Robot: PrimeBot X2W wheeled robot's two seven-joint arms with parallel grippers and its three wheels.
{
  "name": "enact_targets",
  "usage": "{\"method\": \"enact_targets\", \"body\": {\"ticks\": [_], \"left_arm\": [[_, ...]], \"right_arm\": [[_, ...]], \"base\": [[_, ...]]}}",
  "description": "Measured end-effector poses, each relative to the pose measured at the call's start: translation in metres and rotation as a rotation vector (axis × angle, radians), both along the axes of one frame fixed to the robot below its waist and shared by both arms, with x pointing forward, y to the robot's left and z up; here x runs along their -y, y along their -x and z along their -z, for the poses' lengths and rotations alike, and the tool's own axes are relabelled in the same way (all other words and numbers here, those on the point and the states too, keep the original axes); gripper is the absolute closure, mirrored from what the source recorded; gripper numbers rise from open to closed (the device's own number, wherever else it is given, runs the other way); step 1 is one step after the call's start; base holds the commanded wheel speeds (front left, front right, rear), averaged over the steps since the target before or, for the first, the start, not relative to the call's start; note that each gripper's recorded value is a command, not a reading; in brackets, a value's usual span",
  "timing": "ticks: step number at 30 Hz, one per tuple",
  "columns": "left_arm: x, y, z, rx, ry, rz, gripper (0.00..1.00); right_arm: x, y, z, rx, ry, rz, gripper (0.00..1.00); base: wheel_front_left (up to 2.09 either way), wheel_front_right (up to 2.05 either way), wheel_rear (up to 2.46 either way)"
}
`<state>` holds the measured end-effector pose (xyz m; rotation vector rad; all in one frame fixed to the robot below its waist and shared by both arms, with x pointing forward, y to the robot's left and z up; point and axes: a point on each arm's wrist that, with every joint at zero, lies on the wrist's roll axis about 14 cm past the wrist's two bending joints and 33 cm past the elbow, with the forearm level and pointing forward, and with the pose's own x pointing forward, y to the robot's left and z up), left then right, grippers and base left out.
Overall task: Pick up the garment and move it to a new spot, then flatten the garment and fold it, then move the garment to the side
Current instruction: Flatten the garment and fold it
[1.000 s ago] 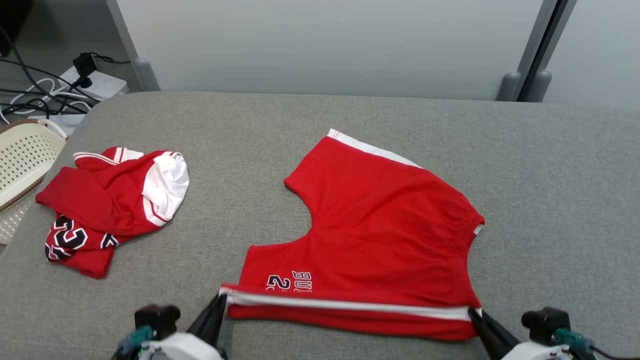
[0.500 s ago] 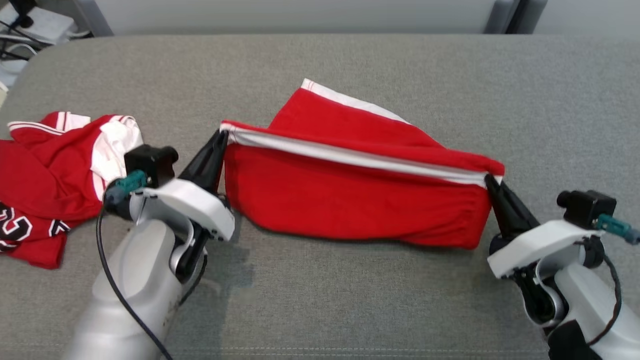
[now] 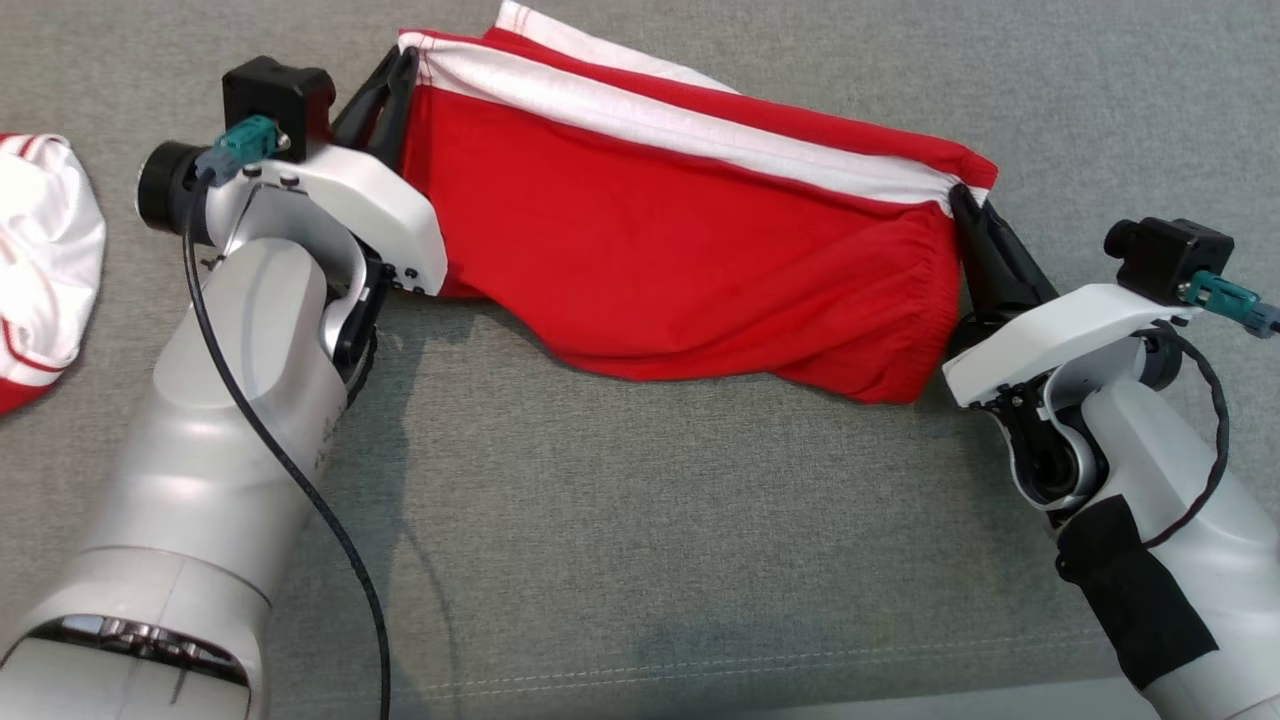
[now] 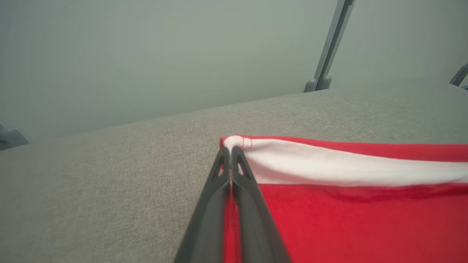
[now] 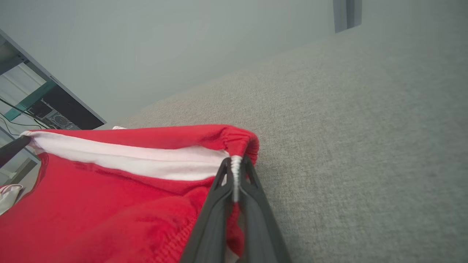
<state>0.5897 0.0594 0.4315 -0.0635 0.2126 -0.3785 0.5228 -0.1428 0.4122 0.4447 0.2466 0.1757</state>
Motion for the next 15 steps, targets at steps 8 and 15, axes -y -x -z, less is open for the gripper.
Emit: {"method": "enact_targets", "body": {"ticks": [8, 15], "left_arm": [[0.023, -0.024, 0.024, -0.024, -0.071, 0.050, 1.00], [0.036, -0.040, 0.021, 0.009, -0.117, 0.073, 1.00]], "right_arm": [[0.000, 0.006, 0.016, -0.041, -0.025, 0.007, 1.00], [0.005, 0.011, 0.009, -0.029, -0.042, 0.027, 1.00]], "base": [[0.00, 0.00, 0.00], [0.00, 0.00, 0.00]]}}
